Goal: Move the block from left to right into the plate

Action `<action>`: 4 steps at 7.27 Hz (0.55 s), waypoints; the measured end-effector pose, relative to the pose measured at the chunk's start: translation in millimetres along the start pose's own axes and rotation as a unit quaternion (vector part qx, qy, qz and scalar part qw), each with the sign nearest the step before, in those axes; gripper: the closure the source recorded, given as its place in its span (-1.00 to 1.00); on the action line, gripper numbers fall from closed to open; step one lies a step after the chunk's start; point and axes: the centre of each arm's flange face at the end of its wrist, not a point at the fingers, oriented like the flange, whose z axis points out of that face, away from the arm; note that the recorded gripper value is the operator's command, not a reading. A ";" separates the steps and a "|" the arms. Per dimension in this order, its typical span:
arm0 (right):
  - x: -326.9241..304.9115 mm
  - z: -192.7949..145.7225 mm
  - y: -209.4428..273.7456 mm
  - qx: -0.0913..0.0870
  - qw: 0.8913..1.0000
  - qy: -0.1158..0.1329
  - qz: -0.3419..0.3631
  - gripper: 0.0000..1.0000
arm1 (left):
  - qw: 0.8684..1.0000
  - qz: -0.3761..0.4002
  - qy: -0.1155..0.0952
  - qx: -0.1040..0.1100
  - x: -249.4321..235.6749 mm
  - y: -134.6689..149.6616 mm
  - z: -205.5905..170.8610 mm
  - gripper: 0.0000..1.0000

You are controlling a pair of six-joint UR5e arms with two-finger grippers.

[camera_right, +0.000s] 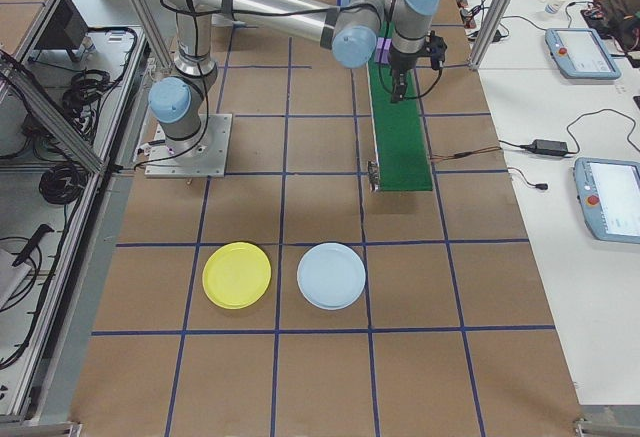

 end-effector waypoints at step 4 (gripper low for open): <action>84.6 94.6 -30.1 0.016 0.993 -0.119 -0.002 -1.00 | 1.000 -0.004 0.007 -0.014 1.1 -9.8 30.9 -0.03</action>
